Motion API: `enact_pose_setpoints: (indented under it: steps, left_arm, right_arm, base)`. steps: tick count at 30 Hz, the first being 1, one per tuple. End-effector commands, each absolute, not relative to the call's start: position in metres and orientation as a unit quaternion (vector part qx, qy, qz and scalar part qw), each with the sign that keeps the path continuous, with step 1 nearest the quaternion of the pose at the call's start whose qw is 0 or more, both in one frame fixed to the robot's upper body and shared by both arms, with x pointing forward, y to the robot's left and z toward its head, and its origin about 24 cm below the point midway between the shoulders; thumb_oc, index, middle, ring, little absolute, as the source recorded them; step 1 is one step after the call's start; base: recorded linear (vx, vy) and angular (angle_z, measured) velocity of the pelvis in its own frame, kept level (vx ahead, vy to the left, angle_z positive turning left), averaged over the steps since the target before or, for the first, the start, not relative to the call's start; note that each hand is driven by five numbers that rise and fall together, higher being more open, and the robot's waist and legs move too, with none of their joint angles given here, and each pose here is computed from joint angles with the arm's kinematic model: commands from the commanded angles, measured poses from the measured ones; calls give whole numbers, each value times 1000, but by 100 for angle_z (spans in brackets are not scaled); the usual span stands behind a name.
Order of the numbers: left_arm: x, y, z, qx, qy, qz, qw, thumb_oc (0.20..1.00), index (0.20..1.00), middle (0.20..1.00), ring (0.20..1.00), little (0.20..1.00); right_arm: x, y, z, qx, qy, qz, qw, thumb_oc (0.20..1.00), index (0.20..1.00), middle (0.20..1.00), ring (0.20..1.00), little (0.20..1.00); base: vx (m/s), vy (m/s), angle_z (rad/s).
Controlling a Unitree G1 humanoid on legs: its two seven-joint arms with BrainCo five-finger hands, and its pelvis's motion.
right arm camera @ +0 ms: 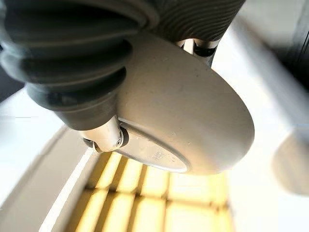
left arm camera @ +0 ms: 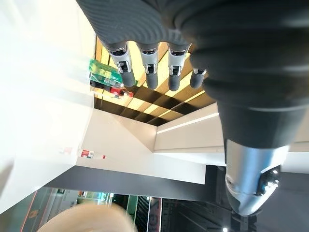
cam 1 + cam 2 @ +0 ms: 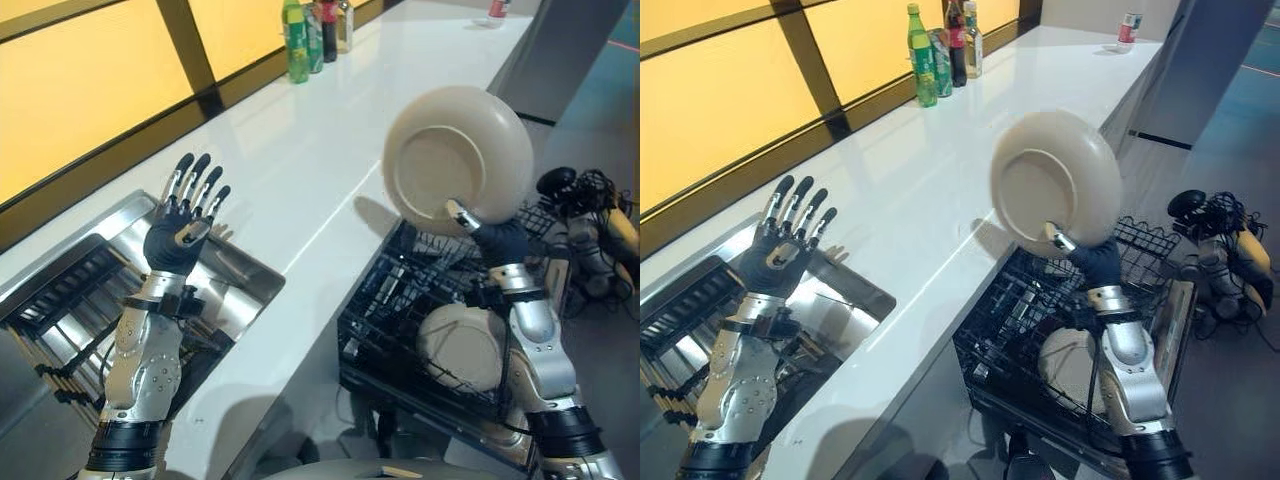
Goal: Pick up plates and place into dishwasher.
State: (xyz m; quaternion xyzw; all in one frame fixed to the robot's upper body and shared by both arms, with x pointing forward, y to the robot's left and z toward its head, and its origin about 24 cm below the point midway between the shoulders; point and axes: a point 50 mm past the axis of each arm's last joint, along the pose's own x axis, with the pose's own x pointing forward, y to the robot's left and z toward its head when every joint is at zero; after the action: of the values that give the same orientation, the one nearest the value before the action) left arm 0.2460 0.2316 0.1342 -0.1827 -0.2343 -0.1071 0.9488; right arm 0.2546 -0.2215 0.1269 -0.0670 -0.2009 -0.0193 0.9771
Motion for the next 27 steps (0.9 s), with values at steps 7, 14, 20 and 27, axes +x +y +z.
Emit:
enact_pose_setpoints:
  steps: [7, 14, 20, 27]
  left_arm:
    - [233, 260, 150, -127, -263, -76, 953, 1000, 1000, 1000, 1000, 1000]
    - [230, 264, 150, -121, -239, -84, 960, 1000, 1000, 1000, 1000, 1000]
    - [233, 264, 156, -117, -235, -96, 960, 1000, 1000, 1000, 1000, 1000]
    - [236, 266, 163, -102, -229, -105, 962, 1000, 1000, 1000, 1000, 1000]
  right_arm:
    - [244, -280, 124, -186, -163, -172, 954, 200, 200, 200, 200, 200]
    - [241, -302, 103, -251, -86, -209, 941, 200, 200, 200, 200, 200]
    - [246, -318, 96, -303, -50, -219, 926, 200, 200, 200, 200, 200]
    - [249, -334, 88, -399, 5, -207, 893, 200, 200, 200, 200, 200]
  base:
    - [113, -147, 1]
    - [132, -166, 6]
    - [49, -163, 12]
    - [69, -194, 15]
